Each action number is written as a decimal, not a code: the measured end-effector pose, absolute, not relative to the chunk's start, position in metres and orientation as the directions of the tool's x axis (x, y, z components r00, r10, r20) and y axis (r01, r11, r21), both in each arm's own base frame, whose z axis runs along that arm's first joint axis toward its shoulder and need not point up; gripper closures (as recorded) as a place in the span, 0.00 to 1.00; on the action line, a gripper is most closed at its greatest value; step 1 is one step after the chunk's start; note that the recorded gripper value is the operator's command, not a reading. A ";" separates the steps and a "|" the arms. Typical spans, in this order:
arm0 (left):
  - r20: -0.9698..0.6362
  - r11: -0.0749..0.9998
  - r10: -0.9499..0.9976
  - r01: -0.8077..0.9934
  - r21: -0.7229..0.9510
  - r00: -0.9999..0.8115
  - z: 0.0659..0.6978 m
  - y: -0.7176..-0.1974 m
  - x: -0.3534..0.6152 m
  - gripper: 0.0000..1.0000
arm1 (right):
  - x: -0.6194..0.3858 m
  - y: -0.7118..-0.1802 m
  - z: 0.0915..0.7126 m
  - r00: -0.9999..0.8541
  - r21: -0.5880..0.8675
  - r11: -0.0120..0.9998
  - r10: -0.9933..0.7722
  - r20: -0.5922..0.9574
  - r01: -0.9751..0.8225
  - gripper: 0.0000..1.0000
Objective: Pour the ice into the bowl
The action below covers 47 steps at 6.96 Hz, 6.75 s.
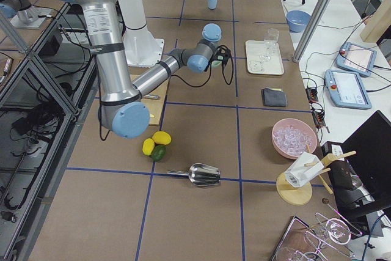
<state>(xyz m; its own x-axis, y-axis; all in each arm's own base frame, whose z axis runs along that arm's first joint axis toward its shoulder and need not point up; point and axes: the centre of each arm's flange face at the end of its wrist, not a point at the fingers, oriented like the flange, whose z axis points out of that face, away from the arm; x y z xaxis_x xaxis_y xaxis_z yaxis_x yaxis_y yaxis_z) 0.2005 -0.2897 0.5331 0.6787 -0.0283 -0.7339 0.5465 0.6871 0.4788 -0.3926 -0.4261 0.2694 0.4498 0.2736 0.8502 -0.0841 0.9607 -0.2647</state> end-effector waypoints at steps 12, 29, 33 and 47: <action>-0.694 0.527 -0.068 0.617 0.585 0.717 0.626 -0.290 0.315 0.02 | -0.693 -0.400 0.110 0.596 -0.179 0.981 0.185 0.781 -0.069 1.00; -0.629 0.360 -0.008 0.589 0.723 0.777 0.511 -0.408 0.306 1.00 | -0.496 -0.474 0.184 0.566 -0.183 0.975 0.223 0.794 -0.128 0.00; -0.636 0.380 0.041 0.577 0.723 0.771 0.413 -0.414 0.355 1.00 | -0.464 -0.465 0.226 0.582 -0.157 0.980 0.198 0.788 -0.121 0.00; 0.697 0.041 0.152 -0.709 0.704 0.701 0.358 -0.287 0.478 1.00 | -0.444 -0.450 0.252 0.568 -0.117 0.987 0.159 0.808 -0.110 0.00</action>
